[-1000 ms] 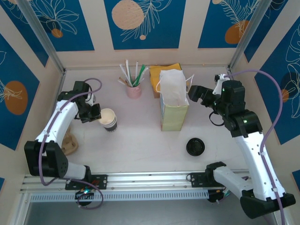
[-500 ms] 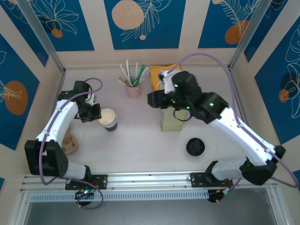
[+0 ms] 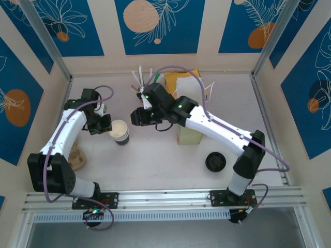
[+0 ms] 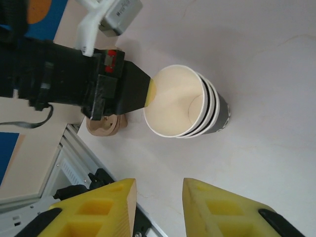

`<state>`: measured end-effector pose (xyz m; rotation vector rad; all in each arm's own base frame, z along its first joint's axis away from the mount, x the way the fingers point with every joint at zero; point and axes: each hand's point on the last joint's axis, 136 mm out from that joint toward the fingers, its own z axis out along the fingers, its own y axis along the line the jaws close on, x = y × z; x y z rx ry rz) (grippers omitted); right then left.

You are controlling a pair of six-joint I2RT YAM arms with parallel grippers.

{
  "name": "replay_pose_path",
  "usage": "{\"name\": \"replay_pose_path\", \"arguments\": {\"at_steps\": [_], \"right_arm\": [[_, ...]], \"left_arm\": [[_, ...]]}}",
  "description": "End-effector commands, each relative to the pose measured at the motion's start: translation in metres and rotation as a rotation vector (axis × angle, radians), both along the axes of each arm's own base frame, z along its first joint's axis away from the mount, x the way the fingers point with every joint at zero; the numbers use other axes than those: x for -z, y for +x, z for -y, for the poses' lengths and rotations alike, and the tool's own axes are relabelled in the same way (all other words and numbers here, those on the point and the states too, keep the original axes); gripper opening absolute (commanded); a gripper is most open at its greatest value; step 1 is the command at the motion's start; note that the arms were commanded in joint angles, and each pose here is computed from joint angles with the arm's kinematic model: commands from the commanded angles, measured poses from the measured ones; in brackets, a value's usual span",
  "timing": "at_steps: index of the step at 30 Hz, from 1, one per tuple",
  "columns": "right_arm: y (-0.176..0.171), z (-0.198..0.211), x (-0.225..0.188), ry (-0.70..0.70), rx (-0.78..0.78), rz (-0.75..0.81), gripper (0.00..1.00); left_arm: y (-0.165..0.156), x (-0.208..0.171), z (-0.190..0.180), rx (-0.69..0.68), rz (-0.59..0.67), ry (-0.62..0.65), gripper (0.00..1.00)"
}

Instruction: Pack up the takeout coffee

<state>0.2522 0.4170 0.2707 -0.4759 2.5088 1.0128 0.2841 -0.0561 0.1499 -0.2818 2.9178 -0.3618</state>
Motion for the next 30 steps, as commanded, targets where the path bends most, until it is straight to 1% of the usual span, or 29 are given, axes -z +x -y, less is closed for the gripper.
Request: {"name": "replay_pose_path", "arguments": {"at_steps": [1, 4, 8, 19, 30], "right_arm": [[-0.003, -0.023, -0.005, 0.083, -0.031, -0.08, 0.3], [0.004, -0.035, 0.009, 0.07, -0.027, -0.118, 0.27], [0.013, -0.042, 0.03, 0.044, -0.007, -0.157, 0.27], [0.029, -0.045, 0.072, -0.015, 0.029, -0.243, 0.27], [0.036, -0.039, 0.084, -0.039, 0.066, -0.274, 0.27]], "left_arm": [[0.0, -0.009, 0.0, 0.007, 0.008, -0.021, 0.07], [-0.001, -0.008, 0.001, 0.006, 0.005, -0.025, 0.07], [-0.002, -0.008, 0.003, 0.008, -0.005, -0.036, 0.07], [-0.011, -0.012, 0.007, 0.005, -0.006, -0.058, 0.07], [-0.015, -0.016, 0.007, 0.002, -0.004, -0.065, 0.07]]}}
